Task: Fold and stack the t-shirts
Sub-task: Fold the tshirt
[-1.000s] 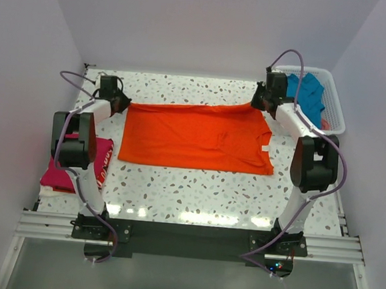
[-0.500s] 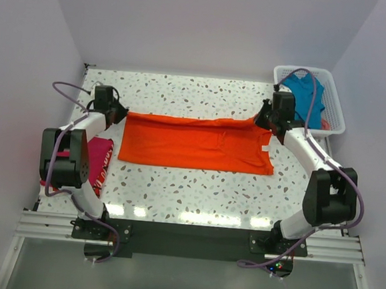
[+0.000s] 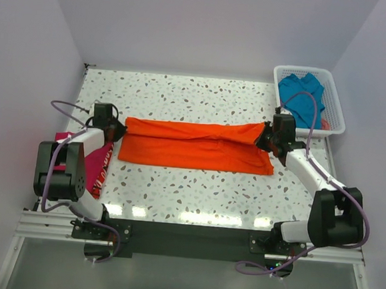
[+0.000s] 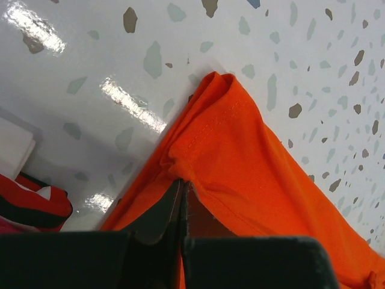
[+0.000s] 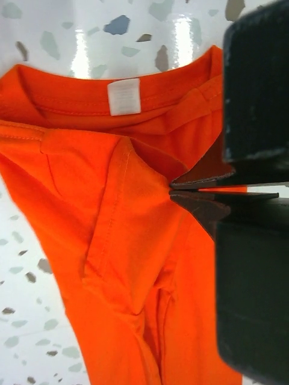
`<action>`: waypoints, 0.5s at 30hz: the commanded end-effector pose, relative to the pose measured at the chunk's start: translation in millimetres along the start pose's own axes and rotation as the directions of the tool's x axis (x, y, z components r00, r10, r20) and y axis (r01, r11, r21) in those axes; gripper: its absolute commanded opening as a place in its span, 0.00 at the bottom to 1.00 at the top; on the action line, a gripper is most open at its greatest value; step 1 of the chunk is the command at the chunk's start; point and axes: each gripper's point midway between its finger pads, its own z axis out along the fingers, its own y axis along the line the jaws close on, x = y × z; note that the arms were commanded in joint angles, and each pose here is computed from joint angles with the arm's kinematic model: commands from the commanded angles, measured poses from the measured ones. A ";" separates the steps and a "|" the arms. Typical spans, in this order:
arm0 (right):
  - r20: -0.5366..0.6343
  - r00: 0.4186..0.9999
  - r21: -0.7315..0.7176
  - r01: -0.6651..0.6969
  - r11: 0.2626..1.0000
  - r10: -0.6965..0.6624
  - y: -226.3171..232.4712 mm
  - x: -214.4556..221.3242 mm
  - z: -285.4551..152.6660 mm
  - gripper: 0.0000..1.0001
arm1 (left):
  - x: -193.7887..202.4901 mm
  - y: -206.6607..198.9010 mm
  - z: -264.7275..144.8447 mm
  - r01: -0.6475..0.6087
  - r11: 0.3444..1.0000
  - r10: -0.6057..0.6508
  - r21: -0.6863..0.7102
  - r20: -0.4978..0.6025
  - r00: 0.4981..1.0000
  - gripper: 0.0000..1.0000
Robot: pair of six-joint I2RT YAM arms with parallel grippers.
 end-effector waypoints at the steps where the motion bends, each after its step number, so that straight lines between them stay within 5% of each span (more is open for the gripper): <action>1: 0.033 0.999 -0.024 -0.030 0.999 0.030 2.0 1.1 -2.9 0.05 | -16.6 -8.3 -9.6 0.039 0.998 -0.042 0.047 0.070 0.997 0.05; 2: 0.030 0.999 -0.022 -0.028 0.999 0.029 1.1 2.7 -3.6 0.11 | -15.0 -8.3 -11.0 0.040 0.998 -0.043 0.051 0.068 0.997 0.11; 3: 0.027 0.999 -0.022 -0.029 0.999 0.029 0.8 4.6 -4.8 0.18 | -15.8 -8.8 -13.4 0.039 0.998 -0.044 0.057 0.075 0.996 0.31; 4: 0.016 0.999 -0.039 -0.028 0.999 0.029 3.6 6.0 -7.4 0.33 | -16.8 -8.9 -18.9 0.039 0.997 -0.045 0.064 0.085 0.995 0.41; 6: 0.037 0.999 -0.051 -0.019 0.998 0.021 7.2 -1.3 -15.8 0.42 | -19.6 -9.6 -25.5 0.026 0.997 -0.032 0.067 0.098 0.995 0.49; 9: 0.060 0.998 -0.041 -0.003 0.999 0.005 8.6 -12.7 -22.9 0.53 | -26.4 -18.3 -39.5 0.018 0.995 -0.031 0.101 0.128 0.991 0.51; 15: 0.033 0.999 -0.038 0.024 0.999 -0.023 21.1 -29.4 9.4 0.52 | -10.2 -44.4 -30.7 -0.089 0.995 0.083 0.054 0.108 0.991 0.48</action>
